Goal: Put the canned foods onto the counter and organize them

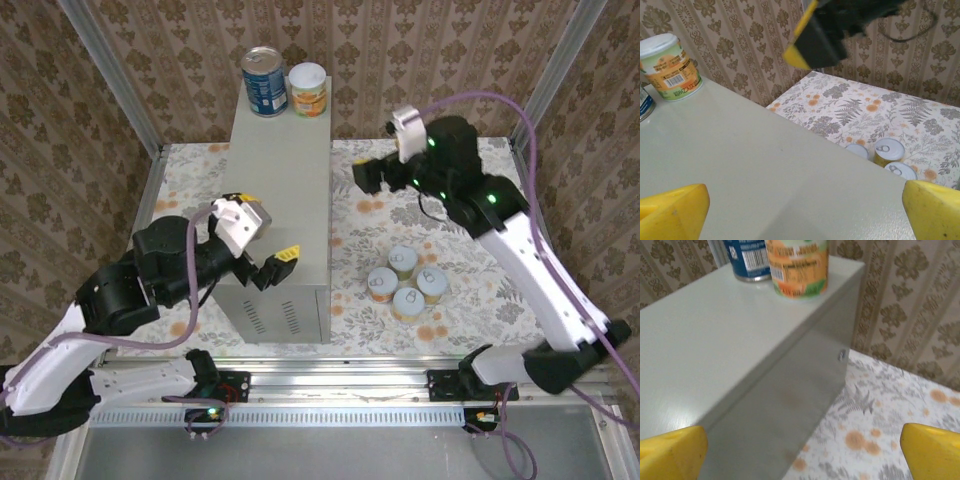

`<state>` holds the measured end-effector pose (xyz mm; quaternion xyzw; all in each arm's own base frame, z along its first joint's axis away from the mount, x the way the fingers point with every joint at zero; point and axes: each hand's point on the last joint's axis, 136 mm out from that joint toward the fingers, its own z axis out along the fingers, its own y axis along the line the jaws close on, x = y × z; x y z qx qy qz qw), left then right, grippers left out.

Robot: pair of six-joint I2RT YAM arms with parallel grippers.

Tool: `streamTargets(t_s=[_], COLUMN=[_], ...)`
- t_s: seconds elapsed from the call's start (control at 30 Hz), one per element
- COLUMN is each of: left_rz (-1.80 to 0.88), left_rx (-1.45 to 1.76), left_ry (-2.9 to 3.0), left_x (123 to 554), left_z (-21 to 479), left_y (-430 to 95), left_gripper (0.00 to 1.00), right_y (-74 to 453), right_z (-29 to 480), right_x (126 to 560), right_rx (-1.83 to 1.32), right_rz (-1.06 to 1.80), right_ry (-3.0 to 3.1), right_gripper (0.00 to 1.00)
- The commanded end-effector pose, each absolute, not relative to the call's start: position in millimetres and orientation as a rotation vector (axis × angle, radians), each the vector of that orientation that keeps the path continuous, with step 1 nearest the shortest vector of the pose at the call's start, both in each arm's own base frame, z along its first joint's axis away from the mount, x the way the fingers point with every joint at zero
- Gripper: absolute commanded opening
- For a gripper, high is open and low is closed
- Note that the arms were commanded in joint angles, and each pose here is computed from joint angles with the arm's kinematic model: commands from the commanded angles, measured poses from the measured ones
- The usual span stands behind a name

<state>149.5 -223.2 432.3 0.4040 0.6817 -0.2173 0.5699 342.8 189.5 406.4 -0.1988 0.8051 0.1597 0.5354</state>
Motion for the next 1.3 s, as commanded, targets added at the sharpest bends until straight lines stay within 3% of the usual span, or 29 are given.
streamTargets(t_s=[0.0,0.43,0.83,1.27], left_rz=[-0.55,-0.612,-0.644,-0.671], left_rx=[0.932,0.964,1.075,1.113], left_ry=[1.588,1.624,1.705,1.702], left_x=[151.2,170.5,159.6,149.1], left_z=[446.7,445.9,427.0,421.9], left_y=[-231.7,-294.7,-339.4,-350.0], left_gripper=[1.0,1.0,1.0,1.0], right_y=[156.2,87.2,66.7,54.6], right_z=[377.3,256.7,166.9,114.4], right_x=[309.2,227.8,218.1,214.3], right_rx=[-0.375,-0.099,0.203,0.339], right_rz=[0.331,0.206,0.085,0.0], right_ry=[2.024,2.339,2.54,2.6], right_gripper=[1.0,1.0,1.0,1.0])
